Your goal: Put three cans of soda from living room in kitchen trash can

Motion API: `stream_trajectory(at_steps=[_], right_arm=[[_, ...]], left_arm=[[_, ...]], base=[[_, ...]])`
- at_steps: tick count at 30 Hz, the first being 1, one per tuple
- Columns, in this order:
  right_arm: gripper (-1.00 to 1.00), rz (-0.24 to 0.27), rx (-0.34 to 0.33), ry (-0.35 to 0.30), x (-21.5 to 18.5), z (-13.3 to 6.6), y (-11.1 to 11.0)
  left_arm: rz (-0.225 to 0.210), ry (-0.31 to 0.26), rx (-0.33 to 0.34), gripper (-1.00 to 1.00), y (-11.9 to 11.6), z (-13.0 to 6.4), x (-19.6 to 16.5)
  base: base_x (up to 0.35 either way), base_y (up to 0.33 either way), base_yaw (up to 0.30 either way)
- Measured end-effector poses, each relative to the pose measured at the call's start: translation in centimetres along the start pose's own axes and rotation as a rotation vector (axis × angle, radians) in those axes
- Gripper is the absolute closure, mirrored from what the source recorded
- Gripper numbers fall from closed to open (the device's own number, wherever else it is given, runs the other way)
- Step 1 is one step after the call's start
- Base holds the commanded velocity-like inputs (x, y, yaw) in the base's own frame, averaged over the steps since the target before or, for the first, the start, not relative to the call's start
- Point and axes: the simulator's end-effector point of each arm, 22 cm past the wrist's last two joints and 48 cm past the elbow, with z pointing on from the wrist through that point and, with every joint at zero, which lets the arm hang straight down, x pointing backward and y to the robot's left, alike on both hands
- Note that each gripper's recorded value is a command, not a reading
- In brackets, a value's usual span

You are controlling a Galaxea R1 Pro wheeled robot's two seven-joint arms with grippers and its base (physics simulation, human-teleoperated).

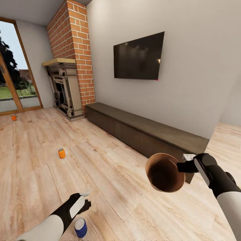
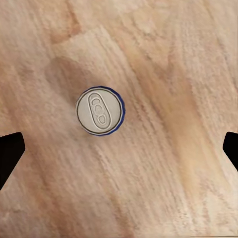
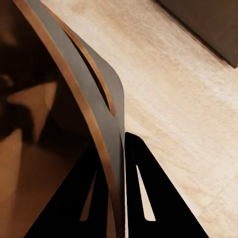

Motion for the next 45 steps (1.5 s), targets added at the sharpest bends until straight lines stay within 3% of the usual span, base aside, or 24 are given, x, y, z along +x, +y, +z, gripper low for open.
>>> stream_trajectory(at_steps=[5, 12, 18, 31, 45], right_arm=[[1.0, -0.016, 0.005, -0.013, 0.6, 0.5, 0.0], [1.0, -0.025, -0.002, -0.001, 1.5, 1.7, 0.4], [1.0, -0.043, -0.008, -0.001, 2.3, 2.4, 1.0], [1.0, -0.068, -0.015, -0.012, 2.4, 3.7, 1.6], [1.0, -0.102, -0.04, -0.035, 3.2, 4.5, 3.0]], left_arm=[[0.005, 0.04, 0.029, -1.0, 1.6, 2.1, 2.0], [0.012, 0.065, 0.024, -1.0, 2.0, 3.3, 2.9], [0.017, 0.054, 0.03, -1.0, 1.6, 3.0, -0.9], [0.042, 0.155, 0.021, -1.0, 1.9, 4.5, 0.8], [0.042, 0.168, -0.02, -1.0, 4.4, 5.9, -2.4]], base=[[0.0, 0.0, 0.0], [0.0, 0.0, 0.0], [0.0, 0.0, 0.0], [0.0, 0.0, 0.0], [0.0, 0.0, 0.0]])
